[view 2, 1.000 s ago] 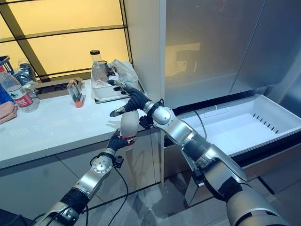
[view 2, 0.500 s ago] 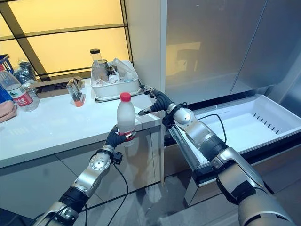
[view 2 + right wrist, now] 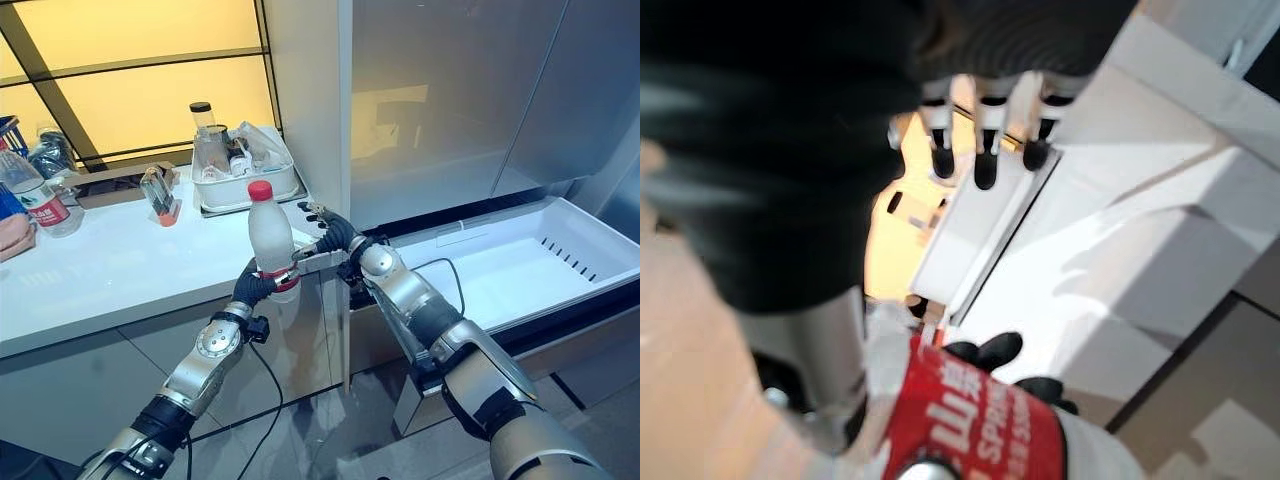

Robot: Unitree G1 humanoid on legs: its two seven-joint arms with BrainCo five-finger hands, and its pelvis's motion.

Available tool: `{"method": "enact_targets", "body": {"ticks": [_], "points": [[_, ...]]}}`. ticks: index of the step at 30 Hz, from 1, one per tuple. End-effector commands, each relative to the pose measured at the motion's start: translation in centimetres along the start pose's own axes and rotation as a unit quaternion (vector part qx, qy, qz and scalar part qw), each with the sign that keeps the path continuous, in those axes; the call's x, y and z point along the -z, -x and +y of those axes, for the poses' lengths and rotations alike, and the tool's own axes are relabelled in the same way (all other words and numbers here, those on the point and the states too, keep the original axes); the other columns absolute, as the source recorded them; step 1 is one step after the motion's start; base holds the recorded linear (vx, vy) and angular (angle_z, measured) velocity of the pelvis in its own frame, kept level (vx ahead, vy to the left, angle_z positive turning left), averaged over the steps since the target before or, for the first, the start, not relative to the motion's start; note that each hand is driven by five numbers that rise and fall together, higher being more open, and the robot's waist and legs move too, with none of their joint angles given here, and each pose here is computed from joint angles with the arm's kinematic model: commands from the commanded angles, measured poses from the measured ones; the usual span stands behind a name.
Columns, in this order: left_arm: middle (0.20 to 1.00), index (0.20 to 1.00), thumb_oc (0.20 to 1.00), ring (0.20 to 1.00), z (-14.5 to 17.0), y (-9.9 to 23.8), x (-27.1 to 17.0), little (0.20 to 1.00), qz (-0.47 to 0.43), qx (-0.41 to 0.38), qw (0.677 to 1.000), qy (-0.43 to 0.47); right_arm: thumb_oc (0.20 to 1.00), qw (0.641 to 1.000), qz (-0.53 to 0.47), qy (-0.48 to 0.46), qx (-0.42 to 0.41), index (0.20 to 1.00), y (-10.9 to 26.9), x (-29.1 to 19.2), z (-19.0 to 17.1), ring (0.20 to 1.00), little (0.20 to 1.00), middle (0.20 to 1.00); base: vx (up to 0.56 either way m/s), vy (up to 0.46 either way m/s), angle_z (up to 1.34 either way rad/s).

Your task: Take the drinks into the refrigerator

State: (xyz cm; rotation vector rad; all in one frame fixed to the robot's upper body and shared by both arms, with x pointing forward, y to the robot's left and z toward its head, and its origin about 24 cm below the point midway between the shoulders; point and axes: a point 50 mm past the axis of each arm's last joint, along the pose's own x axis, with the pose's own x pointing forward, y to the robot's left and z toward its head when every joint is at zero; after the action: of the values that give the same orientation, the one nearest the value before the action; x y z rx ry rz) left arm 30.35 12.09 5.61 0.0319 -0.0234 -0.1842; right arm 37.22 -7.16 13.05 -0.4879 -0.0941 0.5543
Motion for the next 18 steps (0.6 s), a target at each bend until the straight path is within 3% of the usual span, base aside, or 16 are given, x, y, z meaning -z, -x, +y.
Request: {"method": "enact_targets", "body": {"ticks": [1,18], "points": [[0.2,0.2,0.2,0.2,-4.0,-2.8,-8.7,0.2,-0.187,0.098,0.977,0.01,1.0,0.998,-0.05,-0.028,-0.002,1.0,-1.4,-2.5,0.3,1.0,1.0,1.0,0.0,0.0,0.0],[0.2,0.2,0.2,0.2,-1.1,-2.3,-7.0,0.2,-0.159,0.046,0.986,0.002,1.0,0.992,-0.101,-0.079,0.006,1.0,0.7,-3.4,-1.6,1.0,1.0,1.0,0.0,-0.001,0.0]]}}
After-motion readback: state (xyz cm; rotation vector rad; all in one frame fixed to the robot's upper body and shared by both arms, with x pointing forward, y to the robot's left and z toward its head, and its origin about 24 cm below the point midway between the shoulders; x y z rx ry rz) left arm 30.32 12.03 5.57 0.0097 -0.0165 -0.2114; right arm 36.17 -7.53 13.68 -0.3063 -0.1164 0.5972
